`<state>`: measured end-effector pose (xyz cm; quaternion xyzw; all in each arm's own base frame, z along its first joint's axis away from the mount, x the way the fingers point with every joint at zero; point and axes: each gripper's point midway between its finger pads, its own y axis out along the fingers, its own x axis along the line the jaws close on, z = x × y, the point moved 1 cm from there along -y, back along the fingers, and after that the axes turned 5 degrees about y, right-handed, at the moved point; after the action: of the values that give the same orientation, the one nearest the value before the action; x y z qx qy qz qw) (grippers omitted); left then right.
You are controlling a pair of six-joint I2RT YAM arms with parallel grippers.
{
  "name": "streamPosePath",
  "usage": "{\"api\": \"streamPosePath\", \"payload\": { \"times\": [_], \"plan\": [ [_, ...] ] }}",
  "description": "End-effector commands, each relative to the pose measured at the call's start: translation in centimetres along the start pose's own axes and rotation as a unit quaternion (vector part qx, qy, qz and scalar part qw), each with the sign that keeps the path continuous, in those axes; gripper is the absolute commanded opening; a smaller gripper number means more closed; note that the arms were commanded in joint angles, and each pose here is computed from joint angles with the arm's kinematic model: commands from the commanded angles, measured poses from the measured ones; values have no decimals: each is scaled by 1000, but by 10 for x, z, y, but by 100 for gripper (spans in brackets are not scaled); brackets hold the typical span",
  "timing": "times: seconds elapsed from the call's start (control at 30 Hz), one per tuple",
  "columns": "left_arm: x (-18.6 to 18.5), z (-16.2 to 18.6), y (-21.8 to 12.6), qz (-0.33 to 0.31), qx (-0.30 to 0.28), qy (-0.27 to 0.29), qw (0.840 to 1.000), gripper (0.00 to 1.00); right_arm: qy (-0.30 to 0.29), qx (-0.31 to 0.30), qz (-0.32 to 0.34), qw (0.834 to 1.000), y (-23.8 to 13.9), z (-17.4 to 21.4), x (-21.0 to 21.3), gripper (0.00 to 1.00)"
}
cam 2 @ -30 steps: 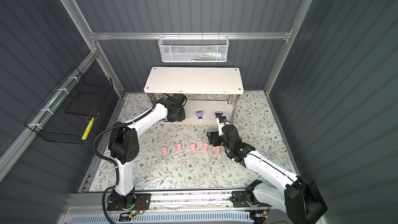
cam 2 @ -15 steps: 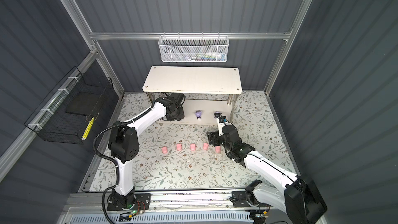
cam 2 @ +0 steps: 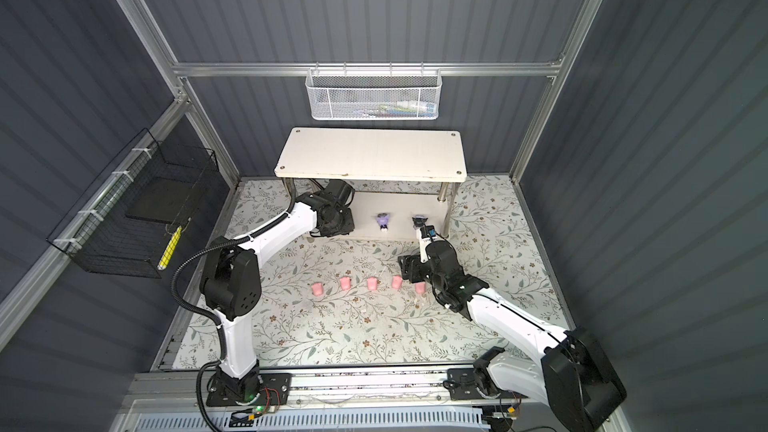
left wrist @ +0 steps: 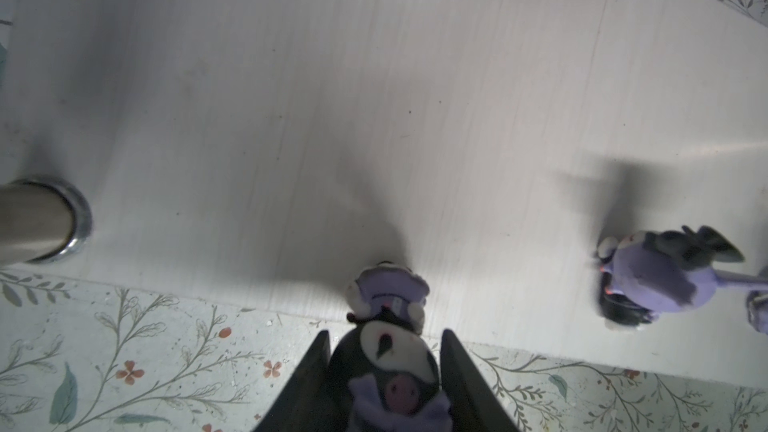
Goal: Place and organize the plastic toys onto the shelf
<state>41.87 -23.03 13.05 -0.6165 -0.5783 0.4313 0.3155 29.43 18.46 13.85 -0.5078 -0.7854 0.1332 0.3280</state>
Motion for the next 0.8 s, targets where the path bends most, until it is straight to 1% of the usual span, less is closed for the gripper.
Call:
{"api": "streamPosePath", "payload": {
  "times": [0.0,0.37,0.53,0.77],
  "plan": [
    [-13,-42,-56,57,-92,-34,994,42,5,2,-6,1000,2,1,1,77],
    [-11,-33,-66,66,-95,-35,993,43,7,6,-8,1000,5,1,2,77],
    [-15,-22,-66,71,-90,-34,993,43,6,8,-7,1000,6,2,2,77],
    [-28,-3,-75,75,-85,-18,993,43,6,11,-9,1000,6,3,2,77]
  ]
}}
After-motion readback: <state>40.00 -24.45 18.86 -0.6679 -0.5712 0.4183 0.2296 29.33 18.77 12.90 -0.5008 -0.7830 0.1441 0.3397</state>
